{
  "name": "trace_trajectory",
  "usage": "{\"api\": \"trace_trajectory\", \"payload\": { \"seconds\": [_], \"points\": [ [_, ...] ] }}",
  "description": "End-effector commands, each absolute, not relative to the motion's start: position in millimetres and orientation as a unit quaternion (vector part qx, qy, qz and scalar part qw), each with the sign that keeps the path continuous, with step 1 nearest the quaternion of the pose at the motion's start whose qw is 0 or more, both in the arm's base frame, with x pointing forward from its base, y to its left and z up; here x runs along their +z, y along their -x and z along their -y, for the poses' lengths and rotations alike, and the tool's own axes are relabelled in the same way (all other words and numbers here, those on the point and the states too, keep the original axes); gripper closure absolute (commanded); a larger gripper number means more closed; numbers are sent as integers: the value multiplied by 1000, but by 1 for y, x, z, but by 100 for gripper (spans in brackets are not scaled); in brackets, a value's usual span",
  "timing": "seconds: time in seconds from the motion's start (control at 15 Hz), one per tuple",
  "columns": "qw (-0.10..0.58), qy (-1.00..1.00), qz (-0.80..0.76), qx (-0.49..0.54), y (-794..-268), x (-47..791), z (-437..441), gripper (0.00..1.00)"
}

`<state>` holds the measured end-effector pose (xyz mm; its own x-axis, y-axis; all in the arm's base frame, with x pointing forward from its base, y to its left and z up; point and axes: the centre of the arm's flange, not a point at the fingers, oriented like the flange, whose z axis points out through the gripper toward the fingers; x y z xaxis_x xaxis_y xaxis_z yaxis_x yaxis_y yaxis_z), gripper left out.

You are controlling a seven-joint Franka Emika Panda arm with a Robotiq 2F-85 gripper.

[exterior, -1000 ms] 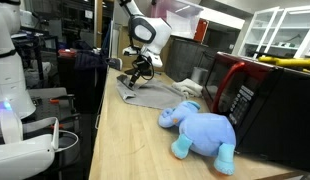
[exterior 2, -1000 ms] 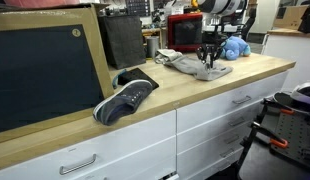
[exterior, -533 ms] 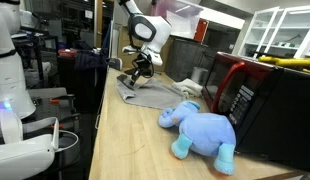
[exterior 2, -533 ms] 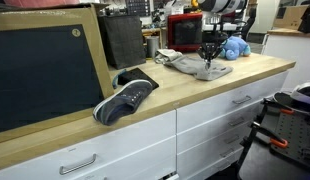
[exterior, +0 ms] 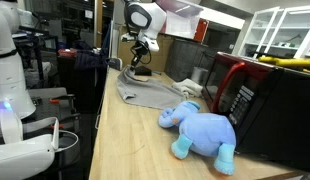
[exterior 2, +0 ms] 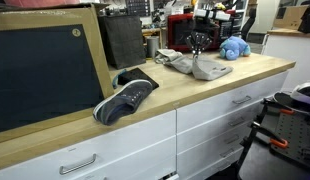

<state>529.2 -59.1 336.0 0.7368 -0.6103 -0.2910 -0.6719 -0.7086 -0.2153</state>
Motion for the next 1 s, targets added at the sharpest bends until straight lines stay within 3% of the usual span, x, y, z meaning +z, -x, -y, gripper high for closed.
{"api": "trace_trajectory", "payload": {
  "seconds": [0.0, 0.27, 0.33, 0.53, 0.73, 0.93],
  "points": [
    [183, 929, -309, 90, -522, 358, 21, 99],
    [208, 952, -216, 57, -506, 372, -9, 99],
    [213, 956, -194, 51, -502, 376, -11, 71],
    [225, 962, -146, 47, -502, 389, -5, 57],
    [220, 966, -115, 75, -515, 399, 25, 33],
    [172, 978, -60, 102, -538, 388, 74, 11]
  ]
}}
